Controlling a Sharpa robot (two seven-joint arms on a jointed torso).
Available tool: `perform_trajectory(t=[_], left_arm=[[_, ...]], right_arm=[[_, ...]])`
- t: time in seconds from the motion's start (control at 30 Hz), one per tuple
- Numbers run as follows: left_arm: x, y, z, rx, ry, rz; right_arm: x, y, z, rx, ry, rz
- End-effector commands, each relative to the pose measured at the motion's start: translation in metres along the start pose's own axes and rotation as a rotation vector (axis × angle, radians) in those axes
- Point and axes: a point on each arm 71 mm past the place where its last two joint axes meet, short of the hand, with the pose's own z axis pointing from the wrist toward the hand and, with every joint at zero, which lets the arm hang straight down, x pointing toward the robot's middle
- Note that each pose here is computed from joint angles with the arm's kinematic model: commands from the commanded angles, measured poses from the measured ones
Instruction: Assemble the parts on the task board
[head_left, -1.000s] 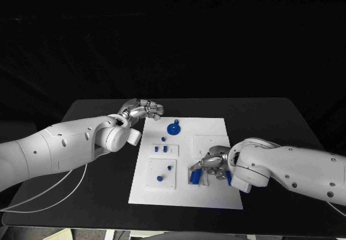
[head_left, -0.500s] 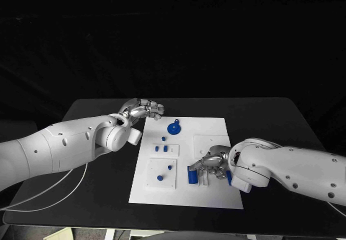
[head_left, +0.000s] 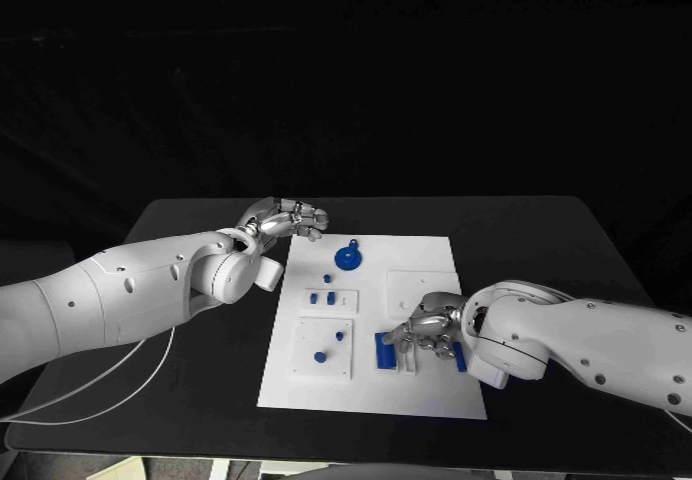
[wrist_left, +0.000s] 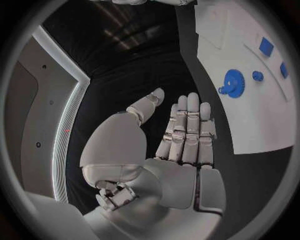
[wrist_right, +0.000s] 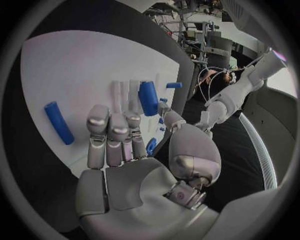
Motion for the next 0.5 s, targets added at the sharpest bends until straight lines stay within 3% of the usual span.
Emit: perform_trajectory(t=[0.03,0.33,0.5], left_arm=[[0.001,-0.0011,0.0004,0.007,0.014,-0.005],[-0.0005,-0.001,0.0003,0.007,0.009,-0.003],[-0.0004,-0.001,0.0006,0.008,0.008,-0.003]], right_arm=[[-0.001,0.004,-0.004,-0.119,-0.026,-0.037],[-0.016,0.002,-0.02,-0.348,-0.182,-0.109],[-0.018,0.01,-0.029,-0.528,-0.249,-0.273]])
